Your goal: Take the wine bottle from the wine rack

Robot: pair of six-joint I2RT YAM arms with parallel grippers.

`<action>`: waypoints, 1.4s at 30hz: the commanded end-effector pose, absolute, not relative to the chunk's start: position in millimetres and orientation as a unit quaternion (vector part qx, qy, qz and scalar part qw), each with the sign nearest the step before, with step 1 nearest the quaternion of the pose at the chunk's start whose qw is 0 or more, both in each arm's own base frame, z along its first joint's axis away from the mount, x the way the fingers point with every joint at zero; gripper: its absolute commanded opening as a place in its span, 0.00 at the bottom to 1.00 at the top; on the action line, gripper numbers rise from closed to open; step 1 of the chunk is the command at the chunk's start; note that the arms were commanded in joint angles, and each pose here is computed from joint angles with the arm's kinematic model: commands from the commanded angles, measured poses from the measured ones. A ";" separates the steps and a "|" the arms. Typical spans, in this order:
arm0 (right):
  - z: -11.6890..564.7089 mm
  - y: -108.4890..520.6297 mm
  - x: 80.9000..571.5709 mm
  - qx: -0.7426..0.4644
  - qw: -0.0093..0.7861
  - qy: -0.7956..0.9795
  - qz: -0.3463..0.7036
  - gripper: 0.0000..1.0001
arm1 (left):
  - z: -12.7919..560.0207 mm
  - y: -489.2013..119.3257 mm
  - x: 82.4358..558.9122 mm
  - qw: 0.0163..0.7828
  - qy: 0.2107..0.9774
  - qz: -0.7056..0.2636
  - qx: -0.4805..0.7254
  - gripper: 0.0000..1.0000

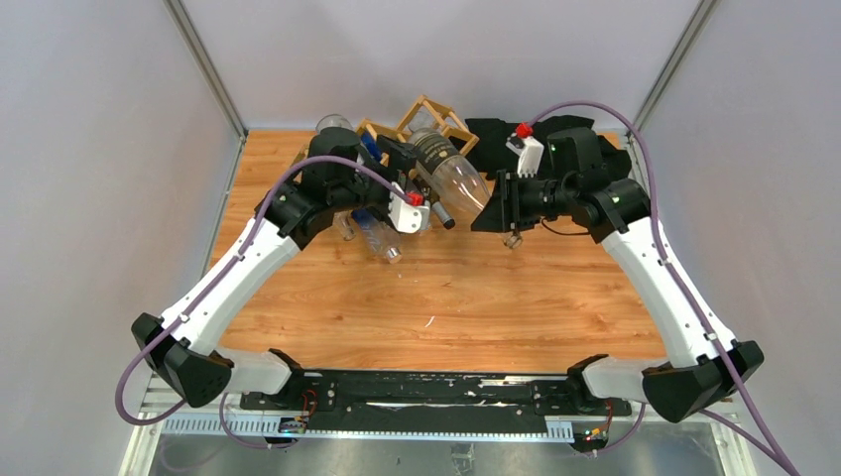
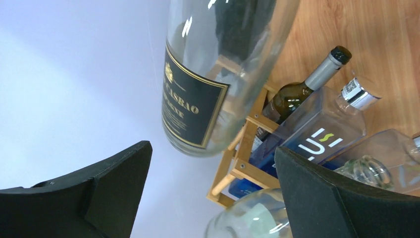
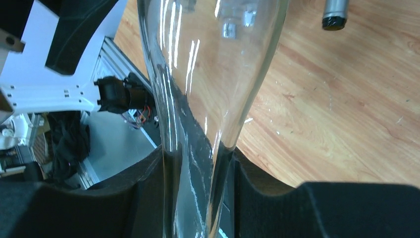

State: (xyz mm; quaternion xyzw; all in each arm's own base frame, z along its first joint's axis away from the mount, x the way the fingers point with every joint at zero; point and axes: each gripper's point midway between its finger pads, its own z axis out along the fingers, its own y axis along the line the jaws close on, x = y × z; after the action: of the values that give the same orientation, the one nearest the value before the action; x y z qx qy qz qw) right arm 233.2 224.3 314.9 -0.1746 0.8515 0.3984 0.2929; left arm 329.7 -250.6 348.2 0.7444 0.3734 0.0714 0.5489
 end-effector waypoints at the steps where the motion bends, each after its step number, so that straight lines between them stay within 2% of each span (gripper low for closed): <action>1: 362.7 234.5 211.6 -0.269 0.373 0.780 0.425 0.00 | 362.1 -257.7 328.7 0.554 0.297 0.121 0.768 1.00; 10: 367.5 242.9 179.7 -0.323 0.369 0.759 0.429 0.00 | 339.7 -258.5 311.3 0.528 0.262 0.128 0.797 1.00; 26: 377.8 249.6 134.1 -0.407 0.371 0.714 0.432 0.00 | 334.9 -262.6 321.0 0.529 0.290 0.139 0.785 1.00; 28: 377.2 250.1 134.4 -0.408 0.372 0.713 0.431 0.00 | 335.2 -262.7 318.8 0.532 0.286 0.139 0.785 0.96; 31: 377.3 250.5 136.3 -0.409 0.377 0.712 0.428 0.00 | 337.5 -264.9 313.3 0.542 0.273 0.137 0.783 0.84; 33: 378.1 250.1 138.0 -0.409 0.384 0.710 0.425 0.00 | 342.3 -267.0 311.3 0.558 0.258 0.145 0.775 0.66; 34: 378.7 249.2 139.7 -0.407 0.389 0.710 0.422 0.00 | 346.5 -268.6 310.9 0.573 0.249 0.151 0.766 0.54; 36: 380.1 248.2 140.6 -0.408 0.397 0.707 0.419 0.10 | 361.8 -272.0 312.5 0.620 0.231 0.170 0.731 0.27; 38: 381.5 247.5 141.4 -0.408 0.404 0.704 0.417 0.25 | 375.8 -272.0 311.3 0.656 0.213 0.186 0.700 0.11; 40: 383.9 245.8 143.3 -0.406 0.414 0.703 0.412 0.41 | 381.8 -270.5 309.9 0.670 0.205 0.196 0.686 0.04; 42: 384.3 243.8 145.9 -0.403 0.421 0.705 0.404 0.50 | 393.4 -268.6 309.4 0.690 0.194 0.212 0.664 0.02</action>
State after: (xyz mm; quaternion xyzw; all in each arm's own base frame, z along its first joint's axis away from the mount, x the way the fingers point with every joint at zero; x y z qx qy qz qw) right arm 156.6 230.7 316.7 -0.3544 0.8087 0.3496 0.3134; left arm 314.4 -261.9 319.6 0.7429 0.2735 0.1525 0.5916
